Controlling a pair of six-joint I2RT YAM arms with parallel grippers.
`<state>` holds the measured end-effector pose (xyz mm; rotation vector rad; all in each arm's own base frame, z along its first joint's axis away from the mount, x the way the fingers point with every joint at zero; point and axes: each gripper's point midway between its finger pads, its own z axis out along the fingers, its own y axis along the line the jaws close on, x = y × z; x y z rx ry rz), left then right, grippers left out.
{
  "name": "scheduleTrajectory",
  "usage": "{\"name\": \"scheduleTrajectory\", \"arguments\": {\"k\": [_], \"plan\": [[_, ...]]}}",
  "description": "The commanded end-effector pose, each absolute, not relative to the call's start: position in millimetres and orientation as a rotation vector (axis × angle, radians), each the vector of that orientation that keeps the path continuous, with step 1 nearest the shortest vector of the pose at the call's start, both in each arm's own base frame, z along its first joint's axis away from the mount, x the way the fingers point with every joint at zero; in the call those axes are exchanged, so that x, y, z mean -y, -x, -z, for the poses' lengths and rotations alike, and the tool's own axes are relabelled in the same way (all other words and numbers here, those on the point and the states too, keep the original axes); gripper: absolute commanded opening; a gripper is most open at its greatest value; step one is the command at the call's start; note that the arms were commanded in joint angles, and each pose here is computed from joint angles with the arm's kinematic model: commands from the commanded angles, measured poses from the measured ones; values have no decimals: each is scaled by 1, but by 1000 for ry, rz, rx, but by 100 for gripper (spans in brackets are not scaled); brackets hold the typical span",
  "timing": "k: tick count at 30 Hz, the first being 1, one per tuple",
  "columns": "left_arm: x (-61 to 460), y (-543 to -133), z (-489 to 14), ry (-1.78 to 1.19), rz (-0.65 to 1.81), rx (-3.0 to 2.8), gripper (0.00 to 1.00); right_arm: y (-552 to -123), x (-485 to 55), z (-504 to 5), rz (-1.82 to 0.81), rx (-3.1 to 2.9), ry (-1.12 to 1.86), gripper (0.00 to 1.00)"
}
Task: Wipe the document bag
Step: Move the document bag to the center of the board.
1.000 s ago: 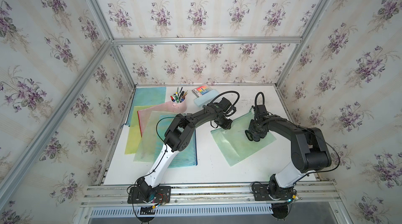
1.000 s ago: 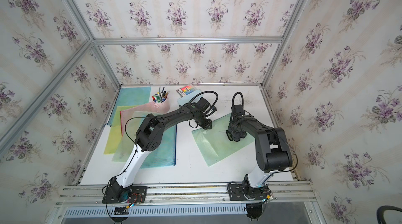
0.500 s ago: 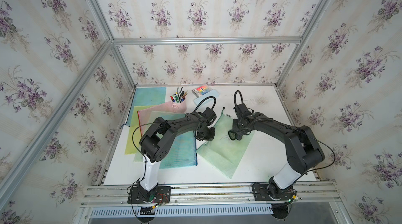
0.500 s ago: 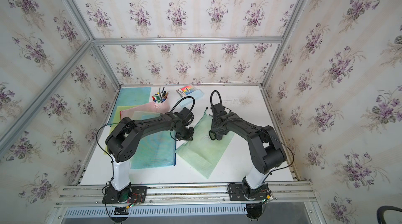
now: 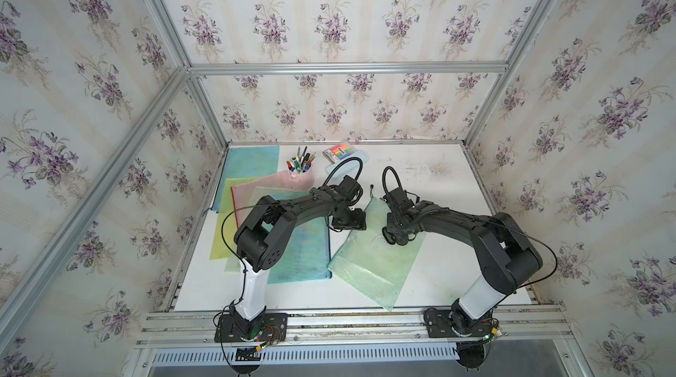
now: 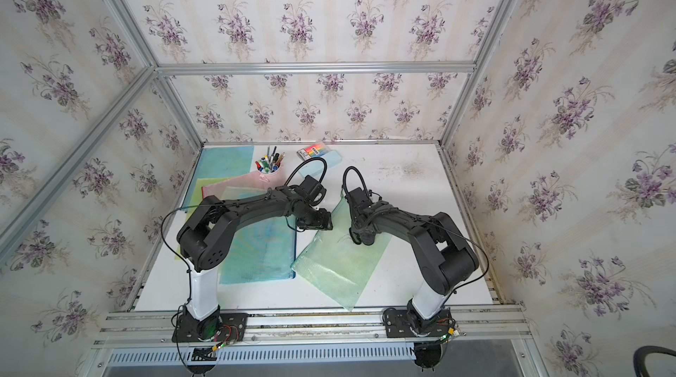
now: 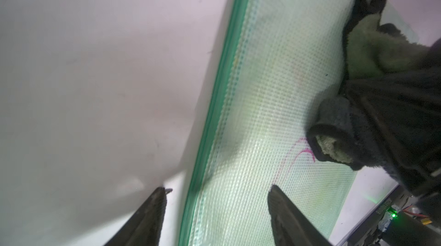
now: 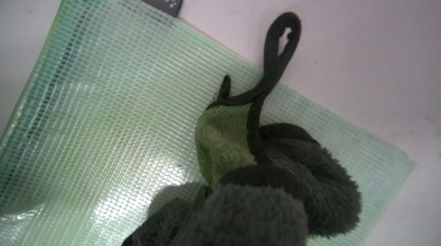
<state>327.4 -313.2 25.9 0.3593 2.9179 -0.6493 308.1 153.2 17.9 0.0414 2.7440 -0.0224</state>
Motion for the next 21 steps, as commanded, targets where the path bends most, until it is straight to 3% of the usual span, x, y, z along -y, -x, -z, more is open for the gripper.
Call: {"name": "scheduleTrajectory", "arguments": {"k": [1,9,14,21], "plan": [[323,-327,-13,-602,689,-2892,70,-297,-171,-5,-85,-2800,11,24],[356,-313,-22,-501,1279,-2837,69,-301,-173,-3,-91,-2785,15,24],[359,-323,-53,-309,1635,-2679,68,-301,-174,1,-88,-2787,34,24],[367,-310,-72,-431,1804,-2630,68,-305,-174,-1,-88,-2770,41,24]]}}
